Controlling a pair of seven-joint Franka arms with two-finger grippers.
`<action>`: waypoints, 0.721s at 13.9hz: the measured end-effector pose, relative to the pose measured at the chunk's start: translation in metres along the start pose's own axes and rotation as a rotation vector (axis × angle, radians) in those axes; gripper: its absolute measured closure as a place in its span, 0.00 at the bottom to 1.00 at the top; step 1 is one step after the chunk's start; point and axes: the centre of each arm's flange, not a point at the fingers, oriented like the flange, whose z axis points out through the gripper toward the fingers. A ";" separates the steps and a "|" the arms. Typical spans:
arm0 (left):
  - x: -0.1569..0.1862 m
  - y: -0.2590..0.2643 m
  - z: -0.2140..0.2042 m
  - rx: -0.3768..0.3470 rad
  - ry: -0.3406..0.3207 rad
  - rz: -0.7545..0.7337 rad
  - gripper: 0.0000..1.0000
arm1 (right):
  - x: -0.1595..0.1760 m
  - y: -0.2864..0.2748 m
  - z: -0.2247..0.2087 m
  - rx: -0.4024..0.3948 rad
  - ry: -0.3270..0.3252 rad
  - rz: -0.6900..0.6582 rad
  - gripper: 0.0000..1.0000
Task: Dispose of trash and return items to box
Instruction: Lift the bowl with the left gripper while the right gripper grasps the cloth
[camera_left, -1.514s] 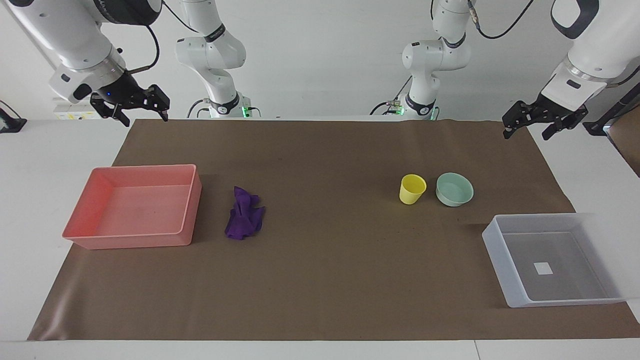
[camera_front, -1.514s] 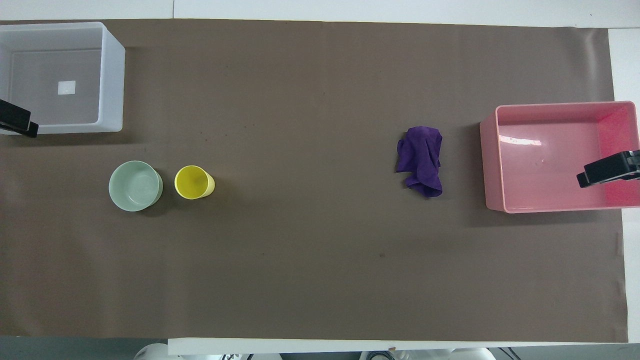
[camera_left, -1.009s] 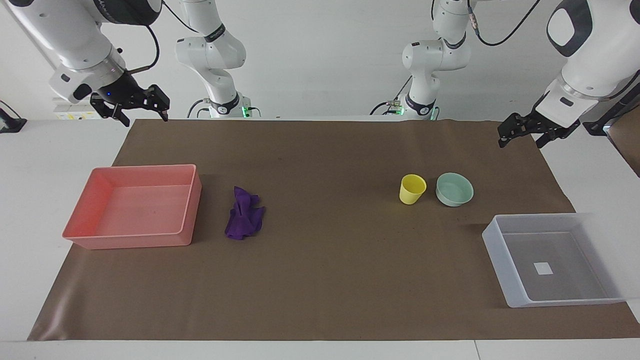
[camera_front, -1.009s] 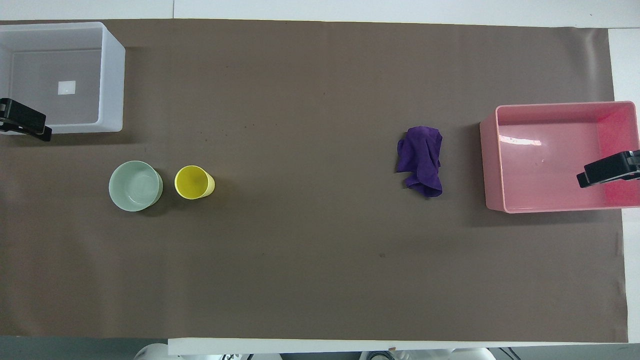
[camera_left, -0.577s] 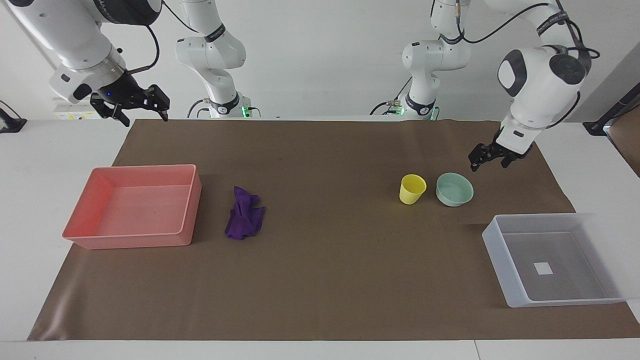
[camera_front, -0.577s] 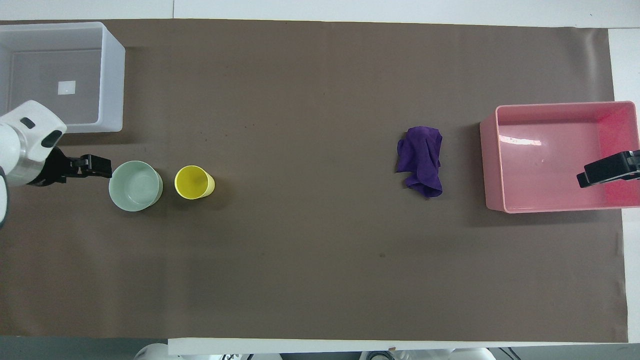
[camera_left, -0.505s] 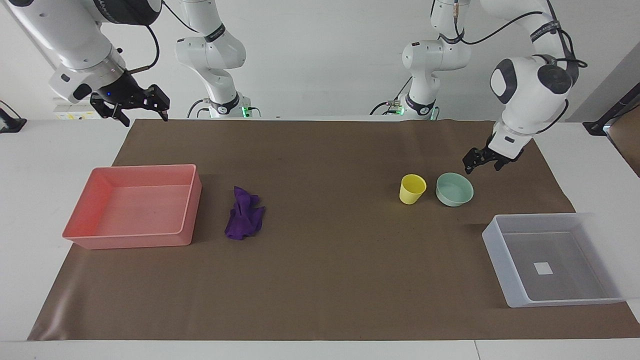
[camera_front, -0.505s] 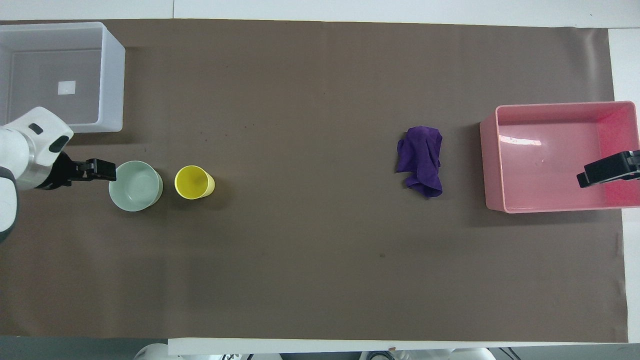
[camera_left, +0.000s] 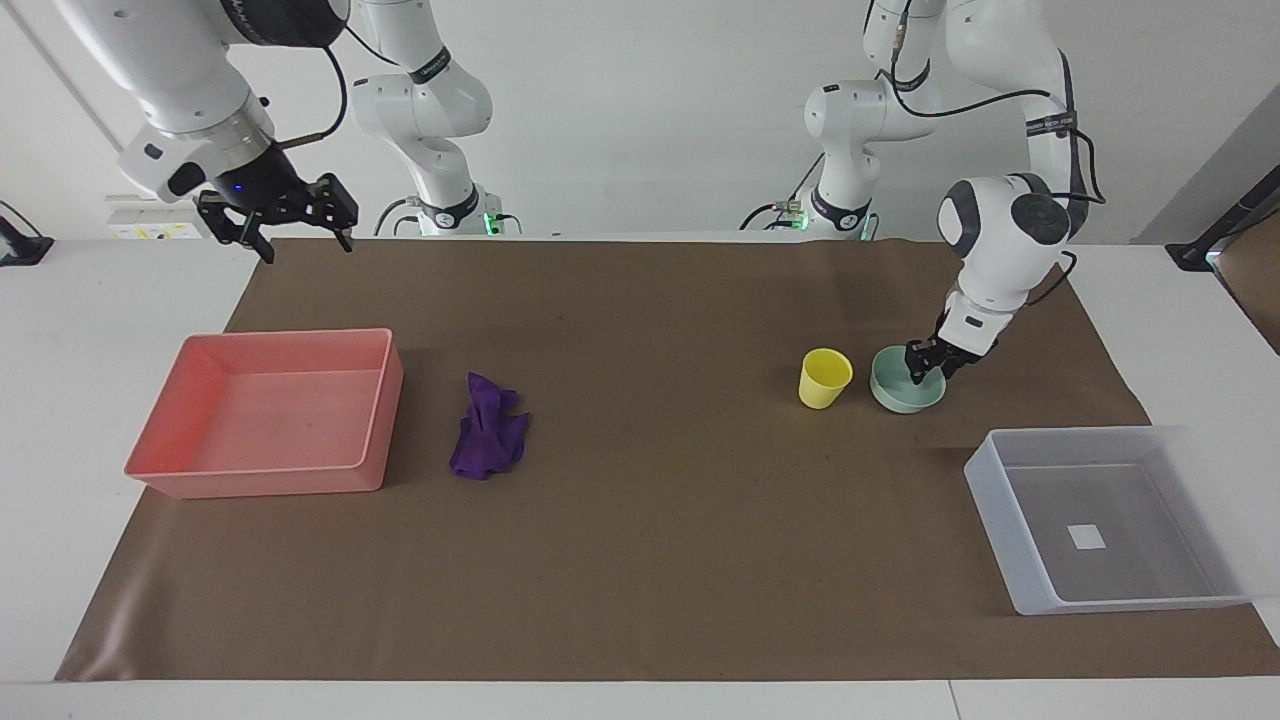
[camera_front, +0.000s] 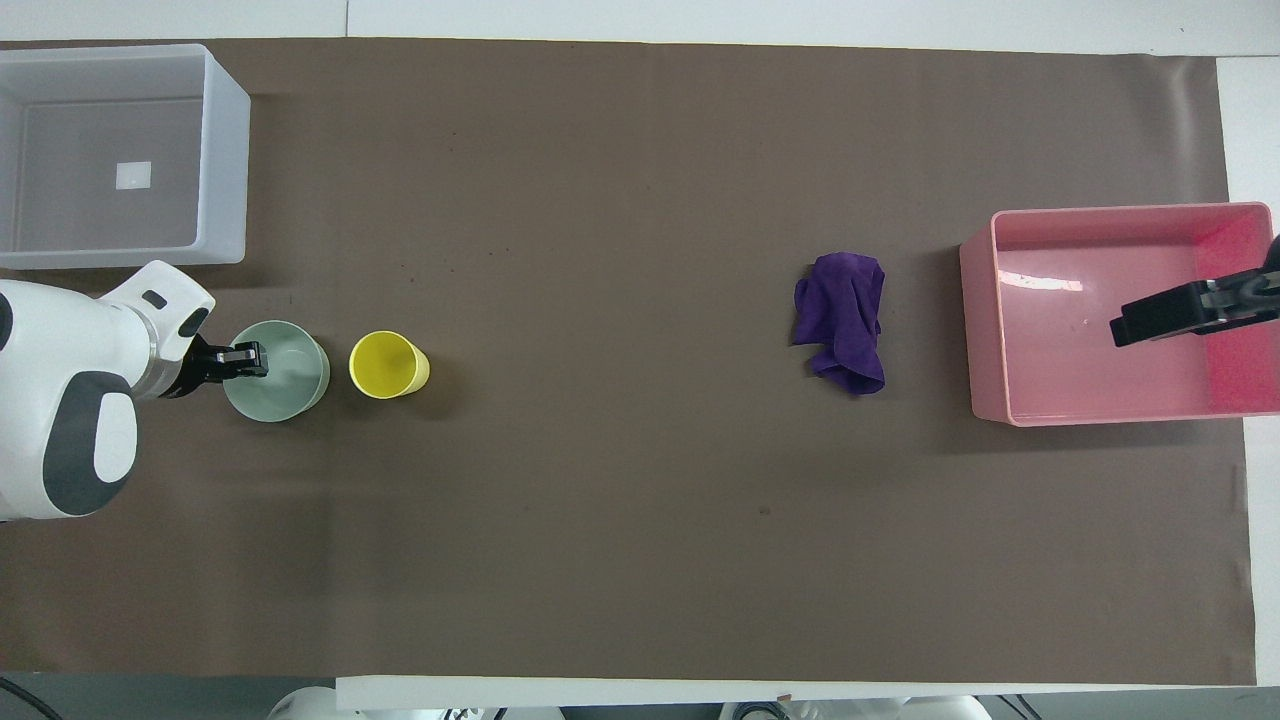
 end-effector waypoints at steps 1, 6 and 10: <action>0.000 0.000 0.000 0.000 0.001 -0.001 0.79 | 0.009 -0.016 0.011 -0.004 0.011 0.006 0.00; 0.007 0.001 -0.019 0.001 -0.003 0.001 0.96 | 0.049 -0.060 0.081 0.020 0.021 0.036 0.00; 0.037 -0.001 -0.104 -0.006 -0.040 -0.028 0.96 | 0.066 -0.092 0.171 0.049 0.048 0.028 0.00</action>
